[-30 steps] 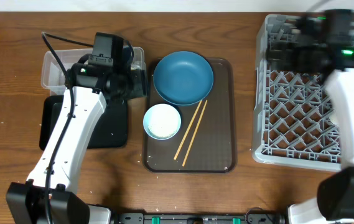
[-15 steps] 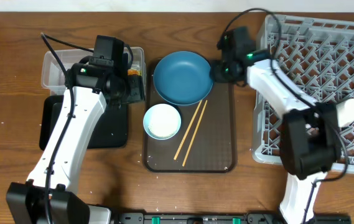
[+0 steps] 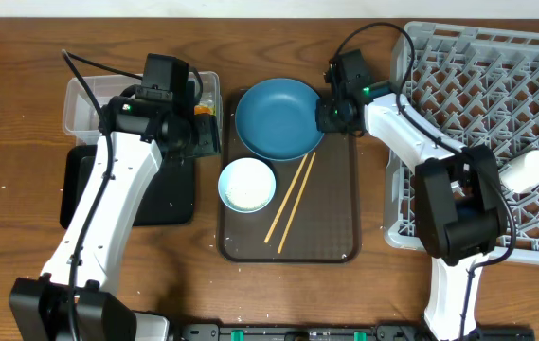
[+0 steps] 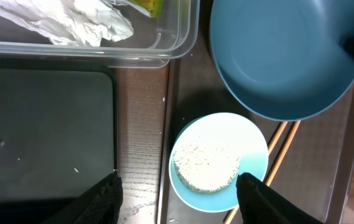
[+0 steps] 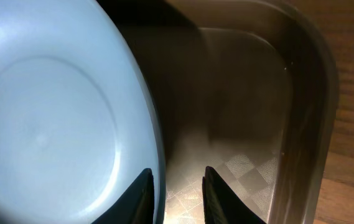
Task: Sort waste into correct bins and load items into the dishwasher rack
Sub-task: 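Grasp the blue plate rim with the right gripper, then carry the blue plate into the dish rack with the right gripper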
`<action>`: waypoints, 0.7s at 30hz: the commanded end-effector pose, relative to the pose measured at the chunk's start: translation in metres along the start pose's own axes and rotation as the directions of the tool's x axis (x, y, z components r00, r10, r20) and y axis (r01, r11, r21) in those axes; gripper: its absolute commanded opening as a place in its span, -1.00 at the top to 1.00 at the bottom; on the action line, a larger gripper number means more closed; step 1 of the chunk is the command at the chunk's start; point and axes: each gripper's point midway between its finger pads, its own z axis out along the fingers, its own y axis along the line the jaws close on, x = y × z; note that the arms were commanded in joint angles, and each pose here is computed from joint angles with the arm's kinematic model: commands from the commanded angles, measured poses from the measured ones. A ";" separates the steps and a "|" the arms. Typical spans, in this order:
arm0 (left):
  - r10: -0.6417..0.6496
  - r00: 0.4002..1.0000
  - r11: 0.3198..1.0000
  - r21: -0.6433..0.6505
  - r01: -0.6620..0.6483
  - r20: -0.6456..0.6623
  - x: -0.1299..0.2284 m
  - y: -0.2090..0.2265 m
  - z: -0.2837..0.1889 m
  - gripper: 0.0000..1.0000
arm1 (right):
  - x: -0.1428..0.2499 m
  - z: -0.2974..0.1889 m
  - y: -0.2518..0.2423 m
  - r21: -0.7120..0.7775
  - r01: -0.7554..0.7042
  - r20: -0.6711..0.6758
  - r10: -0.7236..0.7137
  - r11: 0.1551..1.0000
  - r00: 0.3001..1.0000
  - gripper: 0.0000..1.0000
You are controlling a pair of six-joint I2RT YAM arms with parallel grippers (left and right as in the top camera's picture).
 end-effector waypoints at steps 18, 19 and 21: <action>0.007 1.000 1.000 -0.011 -0.007 0.008 -0.002 0.001 -0.002 -0.23 | -0.025 -0.019 -0.017 0.038 -0.045 0.081 0.042 0.998 0.996 0.98; 0.007 1.000 1.000 -0.011 -0.007 0.008 -0.002 0.001 -0.002 -0.24 | -0.035 -0.030 -0.023 0.044 -0.049 0.110 0.044 0.998 0.993 0.98; 0.007 1.000 1.000 -0.011 -0.007 0.008 -0.002 0.001 -0.002 -0.23 | -0.058 -0.062 -0.040 0.067 -0.060 0.191 0.046 0.996 0.981 0.98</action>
